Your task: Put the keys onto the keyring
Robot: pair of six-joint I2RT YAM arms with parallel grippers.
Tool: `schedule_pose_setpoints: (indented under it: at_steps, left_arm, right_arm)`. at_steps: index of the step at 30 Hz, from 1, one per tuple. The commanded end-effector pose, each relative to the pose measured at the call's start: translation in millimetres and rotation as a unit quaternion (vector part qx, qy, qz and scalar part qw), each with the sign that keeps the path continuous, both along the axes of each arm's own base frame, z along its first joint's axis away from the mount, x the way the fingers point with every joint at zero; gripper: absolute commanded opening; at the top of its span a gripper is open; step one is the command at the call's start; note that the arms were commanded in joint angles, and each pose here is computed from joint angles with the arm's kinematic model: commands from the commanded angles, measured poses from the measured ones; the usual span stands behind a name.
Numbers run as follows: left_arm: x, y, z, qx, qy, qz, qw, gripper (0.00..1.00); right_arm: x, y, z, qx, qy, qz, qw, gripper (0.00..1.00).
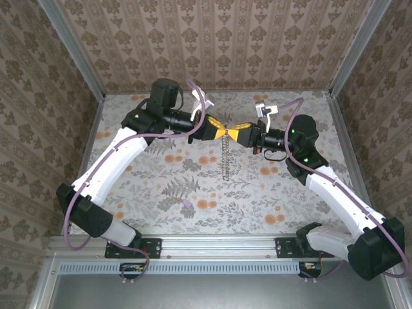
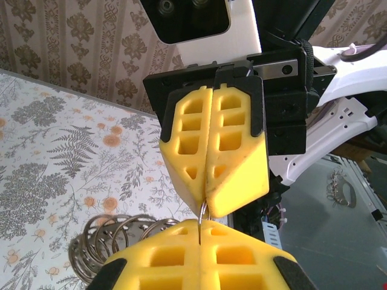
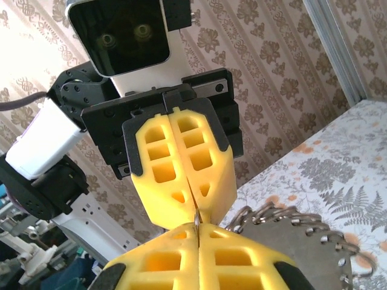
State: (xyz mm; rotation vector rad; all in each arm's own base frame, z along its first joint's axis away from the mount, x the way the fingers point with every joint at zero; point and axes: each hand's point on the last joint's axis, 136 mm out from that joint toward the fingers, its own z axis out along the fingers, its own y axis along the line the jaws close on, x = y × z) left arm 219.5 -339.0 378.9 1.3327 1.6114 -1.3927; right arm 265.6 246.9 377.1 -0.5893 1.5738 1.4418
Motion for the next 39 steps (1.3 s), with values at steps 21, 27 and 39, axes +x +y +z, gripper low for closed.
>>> schedule_pose_setpoints:
  at_steps: [21,27,39]
  left_arm:
    - [44,34,55,-0.111,-0.013,0.198,0.974,0.54]
    - [44,32,65,-0.16,0.021,0.197,0.967,0.54]
    - [28,16,81,-0.187,0.025,0.145,0.971,0.47]
  right_arm:
    - [10,-25,60,0.084,-0.131,-0.106,0.982,0.0]
    - [6,-38,89,0.137,-0.166,-0.136,0.967,0.0]
    - [13,-37,106,0.214,-0.157,-0.127,0.956,0.0]
